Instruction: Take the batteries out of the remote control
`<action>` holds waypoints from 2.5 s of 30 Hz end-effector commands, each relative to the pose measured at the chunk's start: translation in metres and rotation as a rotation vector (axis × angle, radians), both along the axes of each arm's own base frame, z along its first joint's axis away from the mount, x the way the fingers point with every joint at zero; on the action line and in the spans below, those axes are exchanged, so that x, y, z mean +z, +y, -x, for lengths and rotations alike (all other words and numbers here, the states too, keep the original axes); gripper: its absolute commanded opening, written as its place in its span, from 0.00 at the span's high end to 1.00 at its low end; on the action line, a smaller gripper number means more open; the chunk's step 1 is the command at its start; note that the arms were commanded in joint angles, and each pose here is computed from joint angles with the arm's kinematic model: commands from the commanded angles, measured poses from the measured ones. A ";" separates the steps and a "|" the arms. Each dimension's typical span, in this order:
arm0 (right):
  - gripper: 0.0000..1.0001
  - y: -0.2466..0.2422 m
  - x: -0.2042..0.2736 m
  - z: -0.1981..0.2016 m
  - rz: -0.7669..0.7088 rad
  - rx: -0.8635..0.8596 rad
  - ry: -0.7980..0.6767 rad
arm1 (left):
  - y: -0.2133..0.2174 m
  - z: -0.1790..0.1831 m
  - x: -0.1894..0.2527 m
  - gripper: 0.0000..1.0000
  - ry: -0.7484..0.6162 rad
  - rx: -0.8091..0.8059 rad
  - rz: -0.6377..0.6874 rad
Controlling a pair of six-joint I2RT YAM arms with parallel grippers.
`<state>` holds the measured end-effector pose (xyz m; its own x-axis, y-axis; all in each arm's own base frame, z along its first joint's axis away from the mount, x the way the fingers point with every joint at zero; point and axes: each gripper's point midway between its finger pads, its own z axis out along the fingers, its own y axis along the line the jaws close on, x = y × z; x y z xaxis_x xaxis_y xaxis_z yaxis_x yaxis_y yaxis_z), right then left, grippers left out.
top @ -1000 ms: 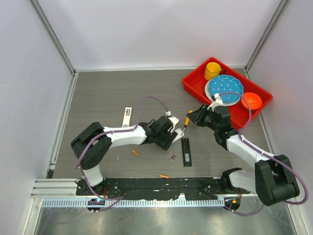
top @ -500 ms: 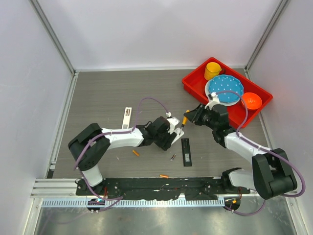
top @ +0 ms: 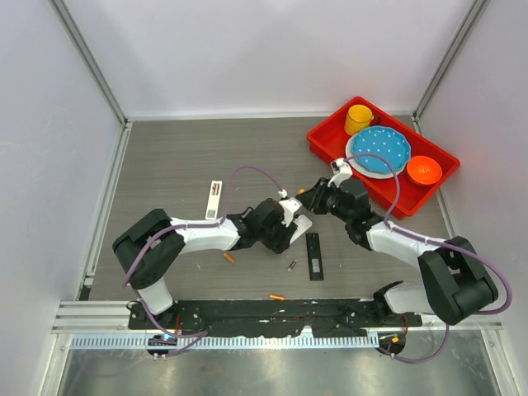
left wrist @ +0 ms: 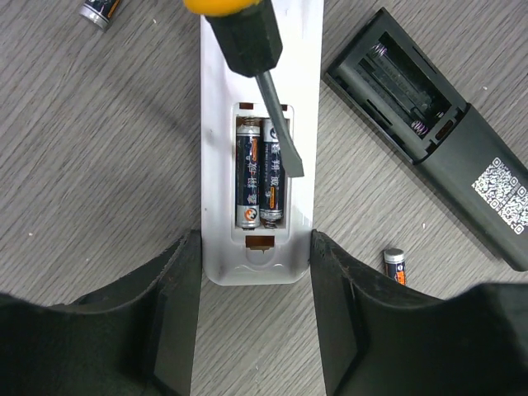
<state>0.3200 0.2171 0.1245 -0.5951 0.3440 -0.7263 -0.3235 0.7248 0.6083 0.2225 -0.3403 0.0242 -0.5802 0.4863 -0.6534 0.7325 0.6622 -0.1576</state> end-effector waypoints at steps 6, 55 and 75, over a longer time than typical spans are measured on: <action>0.99 -0.003 0.028 -0.021 0.065 -0.120 -0.206 | 0.021 0.029 -0.031 0.73 0.123 0.017 -0.046; 0.98 -0.007 0.012 -0.015 0.148 -0.166 -0.210 | 0.023 0.034 -0.048 0.61 0.131 0.025 -0.035; 0.99 -0.010 0.012 -0.012 0.184 -0.197 -0.271 | 0.024 0.036 -0.056 0.63 0.154 0.016 -0.050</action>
